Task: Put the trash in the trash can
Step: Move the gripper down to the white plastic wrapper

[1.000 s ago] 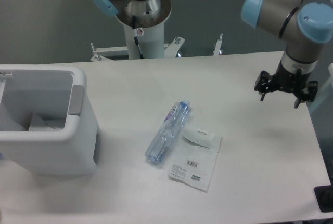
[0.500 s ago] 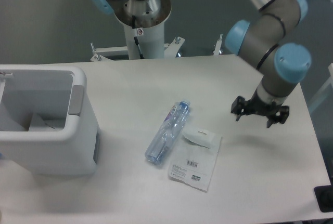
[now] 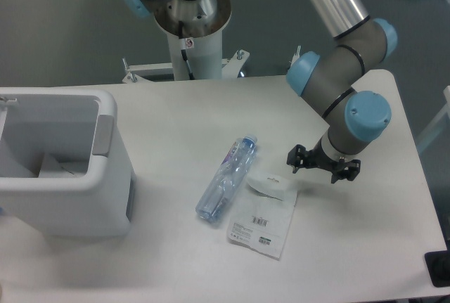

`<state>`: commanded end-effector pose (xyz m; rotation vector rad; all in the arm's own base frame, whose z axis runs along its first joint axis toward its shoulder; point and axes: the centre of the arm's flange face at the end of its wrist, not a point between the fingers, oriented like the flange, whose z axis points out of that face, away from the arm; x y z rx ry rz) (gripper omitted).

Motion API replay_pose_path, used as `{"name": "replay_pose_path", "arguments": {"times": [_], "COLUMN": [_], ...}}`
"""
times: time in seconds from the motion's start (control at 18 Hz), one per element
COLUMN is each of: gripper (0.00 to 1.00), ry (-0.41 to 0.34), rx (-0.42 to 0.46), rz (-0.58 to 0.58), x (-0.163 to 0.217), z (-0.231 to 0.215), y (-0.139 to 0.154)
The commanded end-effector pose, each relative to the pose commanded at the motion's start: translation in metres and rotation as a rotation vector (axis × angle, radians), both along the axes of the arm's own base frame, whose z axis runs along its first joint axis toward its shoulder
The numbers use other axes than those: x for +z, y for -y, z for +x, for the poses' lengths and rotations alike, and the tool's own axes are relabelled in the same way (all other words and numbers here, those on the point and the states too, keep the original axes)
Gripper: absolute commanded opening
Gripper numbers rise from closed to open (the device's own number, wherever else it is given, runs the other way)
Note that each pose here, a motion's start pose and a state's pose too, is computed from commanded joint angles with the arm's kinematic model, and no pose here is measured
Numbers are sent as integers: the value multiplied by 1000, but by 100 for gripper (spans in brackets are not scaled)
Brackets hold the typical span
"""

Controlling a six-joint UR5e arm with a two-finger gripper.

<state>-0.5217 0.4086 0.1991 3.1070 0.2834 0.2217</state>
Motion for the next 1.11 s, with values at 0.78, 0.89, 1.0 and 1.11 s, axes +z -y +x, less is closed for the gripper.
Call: {"name": "replay_pose_path", "arguments": {"times": [0.78,0.89,1.0,1.11], "gripper": [76,68,60,53], "ry": [25,31,33,35], "rx": [-38,-43,-50,-50], "rz": [-11,-13,-16,-16], "x": [-19,-21,-22,-22], "z": [14,18,22,22], "y": [-21,-22,-26,-26]}}
